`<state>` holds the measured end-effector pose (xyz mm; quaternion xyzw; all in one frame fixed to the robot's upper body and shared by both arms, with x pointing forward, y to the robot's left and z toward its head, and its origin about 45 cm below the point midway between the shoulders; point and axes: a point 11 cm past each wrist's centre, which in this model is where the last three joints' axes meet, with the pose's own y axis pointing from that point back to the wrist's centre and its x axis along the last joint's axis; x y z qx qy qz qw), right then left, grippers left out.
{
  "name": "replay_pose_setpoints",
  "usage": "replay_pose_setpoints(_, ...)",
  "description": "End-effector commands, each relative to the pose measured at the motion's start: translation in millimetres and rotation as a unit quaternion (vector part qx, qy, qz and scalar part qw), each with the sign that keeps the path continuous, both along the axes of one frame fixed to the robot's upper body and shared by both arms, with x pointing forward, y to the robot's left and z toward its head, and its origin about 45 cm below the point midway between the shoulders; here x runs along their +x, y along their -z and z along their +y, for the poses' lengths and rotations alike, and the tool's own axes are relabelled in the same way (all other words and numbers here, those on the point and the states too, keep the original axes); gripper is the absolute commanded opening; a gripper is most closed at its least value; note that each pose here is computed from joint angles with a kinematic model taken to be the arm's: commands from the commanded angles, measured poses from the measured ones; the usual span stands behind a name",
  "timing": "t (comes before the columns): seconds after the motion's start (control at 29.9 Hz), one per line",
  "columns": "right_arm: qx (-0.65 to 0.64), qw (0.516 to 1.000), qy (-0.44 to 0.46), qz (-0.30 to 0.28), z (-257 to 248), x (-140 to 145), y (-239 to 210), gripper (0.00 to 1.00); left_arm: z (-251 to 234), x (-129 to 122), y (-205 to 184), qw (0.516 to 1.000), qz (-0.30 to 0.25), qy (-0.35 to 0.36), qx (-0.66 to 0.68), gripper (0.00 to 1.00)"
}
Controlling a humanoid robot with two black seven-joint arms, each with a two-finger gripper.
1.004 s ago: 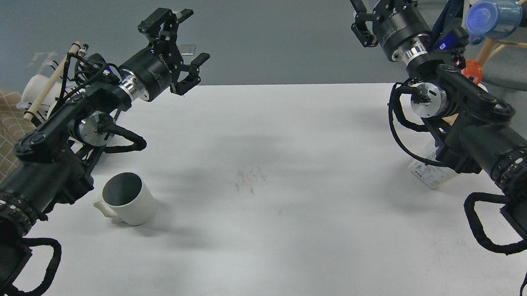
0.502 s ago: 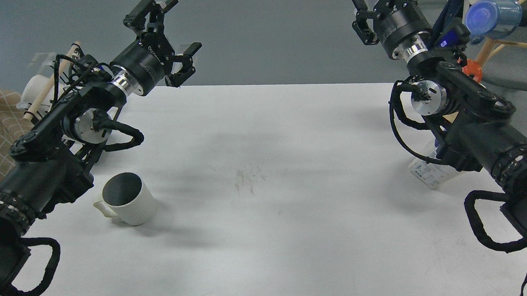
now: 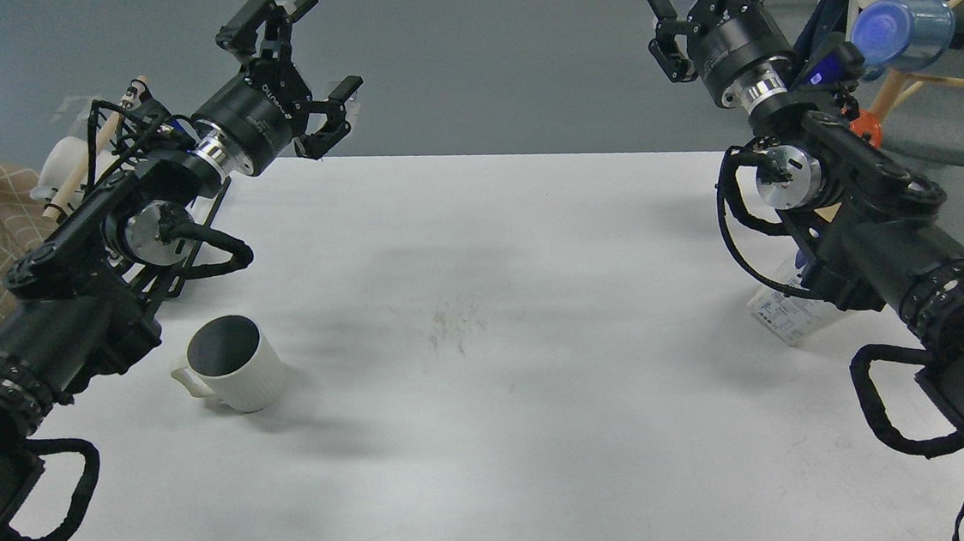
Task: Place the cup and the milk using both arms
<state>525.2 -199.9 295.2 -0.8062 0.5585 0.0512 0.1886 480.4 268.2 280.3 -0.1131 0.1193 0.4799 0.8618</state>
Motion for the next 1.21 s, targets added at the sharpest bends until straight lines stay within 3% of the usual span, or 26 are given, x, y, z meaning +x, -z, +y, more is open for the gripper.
replay_pose_setpoints(0.0,-0.005,1.000,-0.003,0.000,2,0,0,1.00,0,-1,0,1.000,-0.001,0.001,0.000,0.98)
replay_pose_setpoints(0.57,-0.012,1.000,0.001,-0.010,0,5,-13,1.00,-4,-12,3,1.000,-0.004,0.010,-0.003,0.98)
replay_pose_setpoints(0.77,-0.015,1.000,0.002,-0.020,1,9,-26,1.00,2,-16,-5,0.997,-0.024,0.028,0.061,0.98)
replay_pose_setpoints(0.87,-0.015,1.000,0.001,-0.021,2,9,-27,1.00,-3,-30,-17,0.984,-0.062,0.067,0.151,0.98)
replay_pose_setpoints(1.0,-0.030,0.999,-0.009,-0.021,7,8,-25,1.00,8,-66,-19,0.930,-0.107,0.128,0.326,0.98)
replay_pose_setpoints(1.17,-0.070,0.997,-0.037,-0.021,21,4,-18,1.00,25,-98,-30,0.867,-0.137,0.171,0.448,0.98)
